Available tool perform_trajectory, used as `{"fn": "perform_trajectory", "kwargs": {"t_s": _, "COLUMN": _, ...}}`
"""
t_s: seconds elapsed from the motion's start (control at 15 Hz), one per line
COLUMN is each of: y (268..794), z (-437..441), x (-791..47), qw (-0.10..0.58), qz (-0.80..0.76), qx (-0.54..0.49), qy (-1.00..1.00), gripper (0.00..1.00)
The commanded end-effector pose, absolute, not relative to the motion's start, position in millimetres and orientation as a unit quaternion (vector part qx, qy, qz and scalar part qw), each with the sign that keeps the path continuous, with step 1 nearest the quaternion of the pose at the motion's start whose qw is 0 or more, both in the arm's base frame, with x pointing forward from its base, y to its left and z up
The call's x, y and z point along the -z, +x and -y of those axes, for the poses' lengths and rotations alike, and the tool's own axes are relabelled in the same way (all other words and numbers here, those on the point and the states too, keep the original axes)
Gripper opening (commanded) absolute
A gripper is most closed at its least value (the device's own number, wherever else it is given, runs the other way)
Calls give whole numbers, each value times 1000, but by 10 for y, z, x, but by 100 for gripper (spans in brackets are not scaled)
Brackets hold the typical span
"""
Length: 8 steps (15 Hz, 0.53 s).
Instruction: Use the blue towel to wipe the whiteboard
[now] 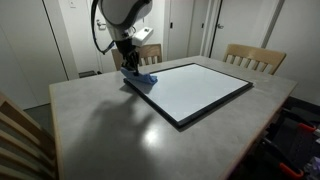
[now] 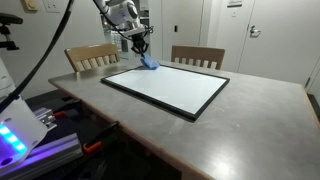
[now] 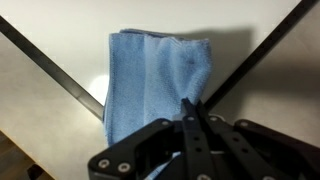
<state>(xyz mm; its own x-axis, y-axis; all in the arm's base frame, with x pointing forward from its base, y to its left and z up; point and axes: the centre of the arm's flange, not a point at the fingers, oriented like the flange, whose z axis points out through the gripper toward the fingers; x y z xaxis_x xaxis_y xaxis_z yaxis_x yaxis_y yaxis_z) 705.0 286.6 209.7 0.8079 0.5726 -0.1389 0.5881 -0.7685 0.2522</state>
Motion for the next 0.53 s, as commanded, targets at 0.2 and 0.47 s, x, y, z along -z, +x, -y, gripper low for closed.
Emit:
{"fn": "perform_trajectory", "kwargs": {"t_s": 0.2, "y": 7161, "z": -2841, "x": -2847, "qw": 68, "qz": -289, "qx": -8, "qy": 955, "gripper": 1}}
{"fn": "perform_trajectory", "kwargs": {"t_s": 0.47, "y": 7194, "z": -3028, "x": -3145, "qw": 28, "qz": -251, "qx": -53, "qy": 966, "gripper": 1}}
